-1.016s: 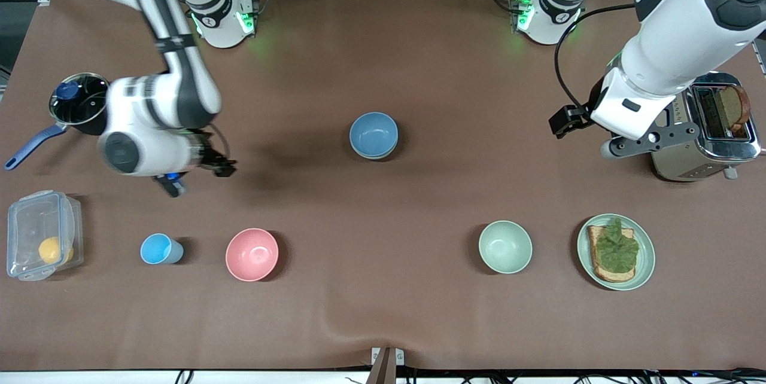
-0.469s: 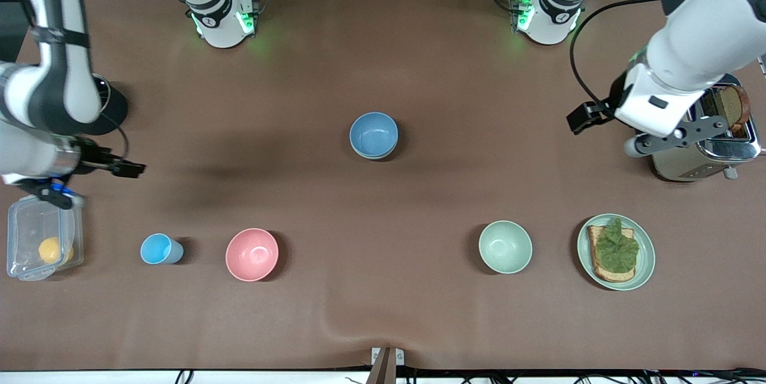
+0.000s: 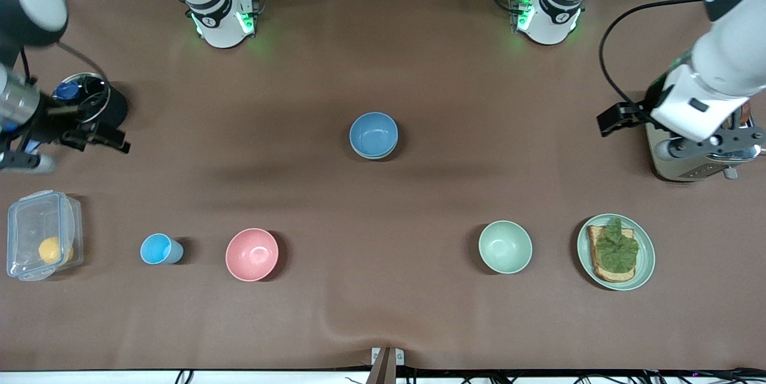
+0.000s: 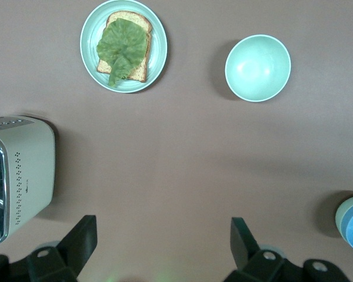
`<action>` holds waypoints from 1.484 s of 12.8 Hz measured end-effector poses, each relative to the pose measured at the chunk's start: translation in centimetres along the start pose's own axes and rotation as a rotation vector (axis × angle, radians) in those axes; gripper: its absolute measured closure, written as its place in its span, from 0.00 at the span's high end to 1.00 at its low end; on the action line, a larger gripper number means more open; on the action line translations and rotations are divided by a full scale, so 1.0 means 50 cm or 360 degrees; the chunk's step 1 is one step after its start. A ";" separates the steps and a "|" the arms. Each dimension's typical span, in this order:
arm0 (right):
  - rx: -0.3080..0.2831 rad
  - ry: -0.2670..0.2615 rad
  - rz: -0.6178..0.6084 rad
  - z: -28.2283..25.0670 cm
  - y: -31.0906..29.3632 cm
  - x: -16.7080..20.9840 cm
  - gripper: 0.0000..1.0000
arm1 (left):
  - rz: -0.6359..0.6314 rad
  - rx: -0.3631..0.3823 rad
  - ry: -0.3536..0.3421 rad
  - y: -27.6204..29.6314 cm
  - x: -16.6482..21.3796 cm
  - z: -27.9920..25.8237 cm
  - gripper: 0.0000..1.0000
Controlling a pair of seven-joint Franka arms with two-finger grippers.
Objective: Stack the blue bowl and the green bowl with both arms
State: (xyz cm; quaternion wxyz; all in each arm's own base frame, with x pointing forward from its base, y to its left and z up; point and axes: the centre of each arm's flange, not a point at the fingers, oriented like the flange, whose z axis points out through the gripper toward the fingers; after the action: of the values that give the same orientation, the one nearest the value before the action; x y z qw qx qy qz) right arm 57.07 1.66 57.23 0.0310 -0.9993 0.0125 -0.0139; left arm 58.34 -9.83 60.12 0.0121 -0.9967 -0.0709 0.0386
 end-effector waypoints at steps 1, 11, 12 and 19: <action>-0.0006 0.0045 -0.0046 -0.032 -0.031 -0.013 1.00 | -0.0014 -0.0037 -0.0005 -0.021 0.004 -0.005 1.00; -0.0020 0.0101 -0.0011 -0.061 0.011 -0.014 1.00 | 0.0006 -0.0047 0.0062 -0.057 -0.020 -0.053 1.00; -0.0021 0.0104 -0.0013 -0.062 0.016 -0.013 1.00 | 0.0006 -0.0043 0.0062 -0.058 -0.024 -0.053 1.00; -0.0025 0.0104 -0.0090 -0.062 0.057 -0.011 1.00 | 0.0034 -0.0042 0.0123 -0.053 -0.076 -0.094 1.00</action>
State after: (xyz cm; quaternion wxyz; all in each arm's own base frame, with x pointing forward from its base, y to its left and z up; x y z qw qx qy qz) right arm 56.35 -1.35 60.15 0.0222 -0.9985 -0.0146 -0.0473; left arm 54.60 -7.82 65.16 0.0014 -0.9982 -0.0601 -0.0009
